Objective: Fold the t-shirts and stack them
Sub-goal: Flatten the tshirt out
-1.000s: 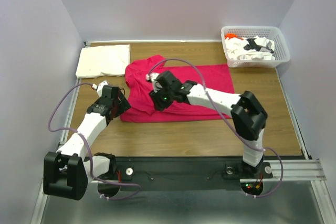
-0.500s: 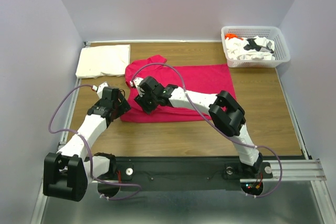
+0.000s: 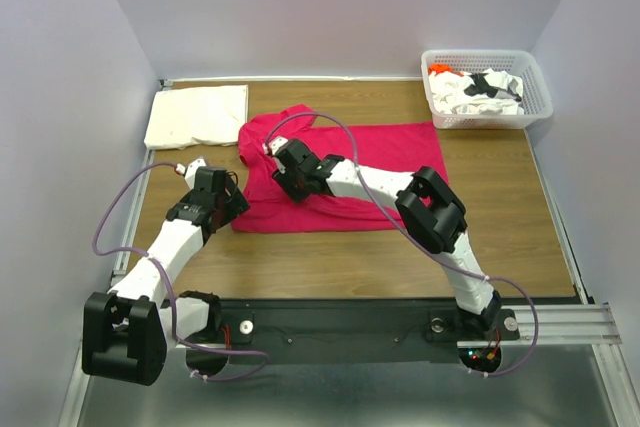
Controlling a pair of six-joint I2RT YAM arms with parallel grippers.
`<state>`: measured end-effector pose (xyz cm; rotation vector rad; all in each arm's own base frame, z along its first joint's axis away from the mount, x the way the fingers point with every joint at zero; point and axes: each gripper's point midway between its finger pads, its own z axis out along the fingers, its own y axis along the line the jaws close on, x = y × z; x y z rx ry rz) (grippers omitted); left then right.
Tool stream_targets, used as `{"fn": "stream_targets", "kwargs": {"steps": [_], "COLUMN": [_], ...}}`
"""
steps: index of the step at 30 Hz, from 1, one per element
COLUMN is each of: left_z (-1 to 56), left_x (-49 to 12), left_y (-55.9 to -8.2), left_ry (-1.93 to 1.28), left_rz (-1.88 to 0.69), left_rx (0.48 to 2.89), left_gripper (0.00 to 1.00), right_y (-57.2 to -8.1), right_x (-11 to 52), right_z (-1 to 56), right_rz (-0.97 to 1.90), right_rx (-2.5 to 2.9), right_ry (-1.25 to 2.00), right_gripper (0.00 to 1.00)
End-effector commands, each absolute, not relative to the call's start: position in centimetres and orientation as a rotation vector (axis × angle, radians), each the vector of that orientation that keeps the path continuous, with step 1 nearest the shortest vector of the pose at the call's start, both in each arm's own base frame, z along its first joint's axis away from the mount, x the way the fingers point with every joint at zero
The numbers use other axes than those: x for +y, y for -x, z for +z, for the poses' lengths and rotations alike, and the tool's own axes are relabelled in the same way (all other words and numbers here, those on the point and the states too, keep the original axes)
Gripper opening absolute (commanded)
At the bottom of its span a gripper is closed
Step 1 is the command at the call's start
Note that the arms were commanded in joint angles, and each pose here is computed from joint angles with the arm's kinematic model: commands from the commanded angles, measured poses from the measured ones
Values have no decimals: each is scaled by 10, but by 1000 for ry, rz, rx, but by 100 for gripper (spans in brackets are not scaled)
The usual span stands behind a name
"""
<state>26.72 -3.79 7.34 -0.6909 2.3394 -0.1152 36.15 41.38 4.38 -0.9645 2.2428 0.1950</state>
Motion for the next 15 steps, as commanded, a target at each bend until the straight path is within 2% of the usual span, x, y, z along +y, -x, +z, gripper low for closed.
{"fn": "stream_targets", "kwargs": {"steps": [1,10,15], "left_z": [75,71,69], "left_x": [-40,-44,-60], "left_y": [-268,-268,-272], "left_ry": [669,650,608], "left_rz": [-131,-149,-244], "left_rx": [2325,2347,2378], "left_gripper": [81,82,82], "right_y": [-401,-429,-412], "right_x": [400,362,374], "right_z": [87,96,115], "right_rz": [221,368,513], "right_rx": [2206,2310,2291], "right_ry": [758,492,581], "right_gripper": [50,50,50]}}
